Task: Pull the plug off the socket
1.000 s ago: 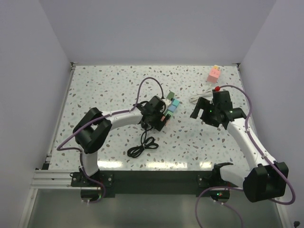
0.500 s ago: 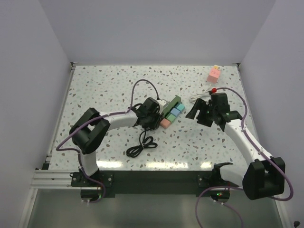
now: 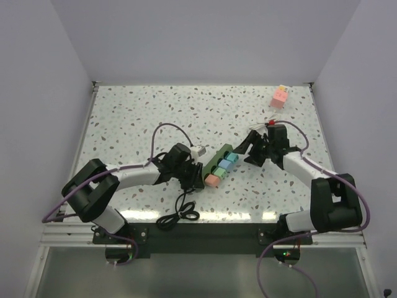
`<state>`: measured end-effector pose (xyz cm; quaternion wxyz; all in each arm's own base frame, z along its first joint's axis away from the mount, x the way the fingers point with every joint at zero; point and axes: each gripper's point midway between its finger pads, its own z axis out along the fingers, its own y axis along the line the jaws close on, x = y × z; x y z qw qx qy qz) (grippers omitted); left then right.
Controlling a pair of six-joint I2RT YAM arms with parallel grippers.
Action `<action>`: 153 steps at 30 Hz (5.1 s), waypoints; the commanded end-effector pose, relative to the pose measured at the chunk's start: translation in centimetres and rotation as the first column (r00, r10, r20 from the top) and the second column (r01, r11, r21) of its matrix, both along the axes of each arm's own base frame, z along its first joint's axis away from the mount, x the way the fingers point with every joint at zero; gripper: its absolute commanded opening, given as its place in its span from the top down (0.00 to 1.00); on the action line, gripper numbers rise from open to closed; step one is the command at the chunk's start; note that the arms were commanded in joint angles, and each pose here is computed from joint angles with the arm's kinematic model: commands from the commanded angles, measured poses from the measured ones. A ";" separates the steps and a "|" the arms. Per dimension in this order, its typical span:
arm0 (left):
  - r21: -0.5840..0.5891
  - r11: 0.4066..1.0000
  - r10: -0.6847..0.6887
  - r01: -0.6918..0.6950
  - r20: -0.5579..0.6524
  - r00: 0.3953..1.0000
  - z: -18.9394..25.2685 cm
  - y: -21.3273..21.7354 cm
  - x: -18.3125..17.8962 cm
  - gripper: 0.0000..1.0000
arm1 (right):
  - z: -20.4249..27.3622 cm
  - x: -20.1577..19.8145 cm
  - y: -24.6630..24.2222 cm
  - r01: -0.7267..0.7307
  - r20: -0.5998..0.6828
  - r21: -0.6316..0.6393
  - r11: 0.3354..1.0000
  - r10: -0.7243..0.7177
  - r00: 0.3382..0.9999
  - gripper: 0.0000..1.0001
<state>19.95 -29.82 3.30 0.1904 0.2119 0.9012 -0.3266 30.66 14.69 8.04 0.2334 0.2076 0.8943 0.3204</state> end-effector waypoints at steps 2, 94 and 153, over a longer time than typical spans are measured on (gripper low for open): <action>-0.159 0.987 0.015 -0.004 0.065 0.998 4.2 -2.1 0.7 1.00 | 0.5 1.6 1.3 -0.016 0.037 0.070 0.997 0.014 0.999 0.27; 0.035 0.998 0.052 -0.055 0.077 0.996 0.0 -1.7 8.8 1.00 | 3.1 -0.6 9.1 -0.338 0.017 0.074 0.938 0.338 0.941 1.00; 0.186 0.899 0.380 -0.397 0.123 0.917 -1.3 5.5 13.5 1.00 | 7.3 -8.8 2.9 -0.301 -0.002 0.056 0.952 0.302 0.953 1.00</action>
